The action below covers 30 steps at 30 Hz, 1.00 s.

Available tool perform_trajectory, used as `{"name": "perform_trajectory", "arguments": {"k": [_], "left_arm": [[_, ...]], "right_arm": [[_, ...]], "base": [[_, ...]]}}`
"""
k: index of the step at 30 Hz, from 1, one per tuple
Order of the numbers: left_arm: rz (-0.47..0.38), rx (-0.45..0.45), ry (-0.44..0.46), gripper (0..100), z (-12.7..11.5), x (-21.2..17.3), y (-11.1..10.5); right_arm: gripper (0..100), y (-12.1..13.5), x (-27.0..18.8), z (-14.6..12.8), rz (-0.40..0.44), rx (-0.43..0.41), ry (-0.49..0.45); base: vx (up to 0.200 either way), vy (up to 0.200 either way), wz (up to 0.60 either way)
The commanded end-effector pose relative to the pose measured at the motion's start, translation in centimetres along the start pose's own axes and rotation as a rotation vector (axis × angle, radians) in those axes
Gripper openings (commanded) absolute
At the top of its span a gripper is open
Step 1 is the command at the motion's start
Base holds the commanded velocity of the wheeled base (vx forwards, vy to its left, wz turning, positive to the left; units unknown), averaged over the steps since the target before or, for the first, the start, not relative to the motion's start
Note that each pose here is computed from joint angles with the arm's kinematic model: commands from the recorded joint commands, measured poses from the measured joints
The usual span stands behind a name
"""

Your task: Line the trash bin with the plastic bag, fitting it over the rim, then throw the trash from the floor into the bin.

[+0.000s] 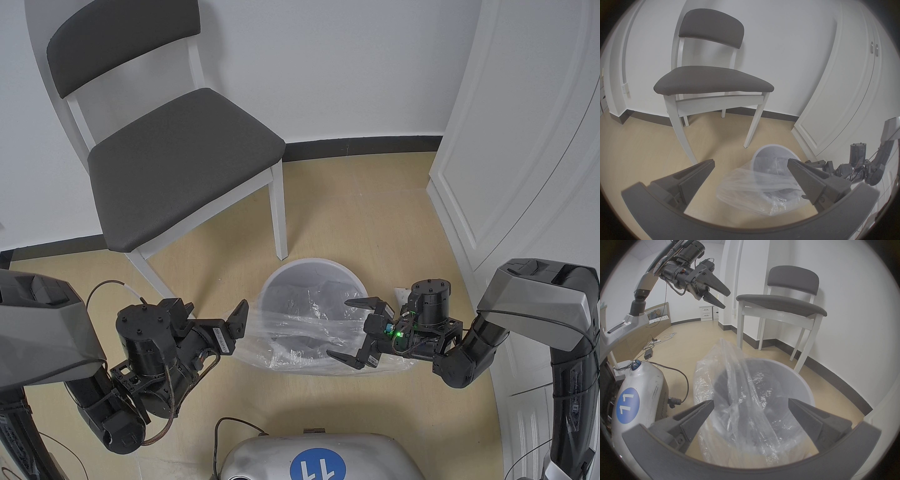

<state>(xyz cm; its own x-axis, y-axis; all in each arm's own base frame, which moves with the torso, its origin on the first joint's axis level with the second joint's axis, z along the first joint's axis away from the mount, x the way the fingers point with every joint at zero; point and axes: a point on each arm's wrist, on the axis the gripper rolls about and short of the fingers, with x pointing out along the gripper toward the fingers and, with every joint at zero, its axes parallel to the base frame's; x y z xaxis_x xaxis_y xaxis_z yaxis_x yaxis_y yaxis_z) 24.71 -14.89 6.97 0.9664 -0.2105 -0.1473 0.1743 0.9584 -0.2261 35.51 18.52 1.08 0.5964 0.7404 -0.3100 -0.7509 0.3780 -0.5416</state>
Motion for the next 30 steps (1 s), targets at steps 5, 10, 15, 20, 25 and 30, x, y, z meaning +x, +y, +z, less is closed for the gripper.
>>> {"name": "perform_trajectory", "arguments": {"k": [5, 10, 15, 20, 25, 30], "left_arm": [[0.011, 0.002, 0.003, 100, 0.0, -0.3, 0.1], [0.012, 0.003, 0.006, 100, -0.1, -0.4, 0.2], [0.012, 0.005, 0.006, 100, -0.1, -0.4, 0.1], [0.015, 0.025, 0.017, 100, -0.4, -0.3, 0.2], [0.033, 0.033, 0.013, 100, -0.4, -0.3, 0.2], [0.034, 0.035, 0.01, 100, -0.4, -0.3, 0.2]], "right_arm": [[100, 0.2, 0.3, -0.6, 0.01, 0.011, 0.015], [0, 0.3, 0.4, -0.8, 0.018, 0.02, 0.024], [0, 0.0, 0.3, -0.5, 0.009, 0.016, 0.016], [0, -0.3, 0.1, -0.4, 0.001, 0.014, 0.014], [0, -0.8, 0.0, 0.1, -0.018, 0.01, -0.005], [0, -1.5, 0.1, 0.3, -0.046, 0.003, -0.024]], "base": [[0.0, 0.0, 0.0], [0.0, 0.0, 0.0], [0.0, 0.0, 0.0], [0.0, 0.0, 0.0], [0.0, 0.0, 0.0], [0.0, 0.0, 0.0]]}}
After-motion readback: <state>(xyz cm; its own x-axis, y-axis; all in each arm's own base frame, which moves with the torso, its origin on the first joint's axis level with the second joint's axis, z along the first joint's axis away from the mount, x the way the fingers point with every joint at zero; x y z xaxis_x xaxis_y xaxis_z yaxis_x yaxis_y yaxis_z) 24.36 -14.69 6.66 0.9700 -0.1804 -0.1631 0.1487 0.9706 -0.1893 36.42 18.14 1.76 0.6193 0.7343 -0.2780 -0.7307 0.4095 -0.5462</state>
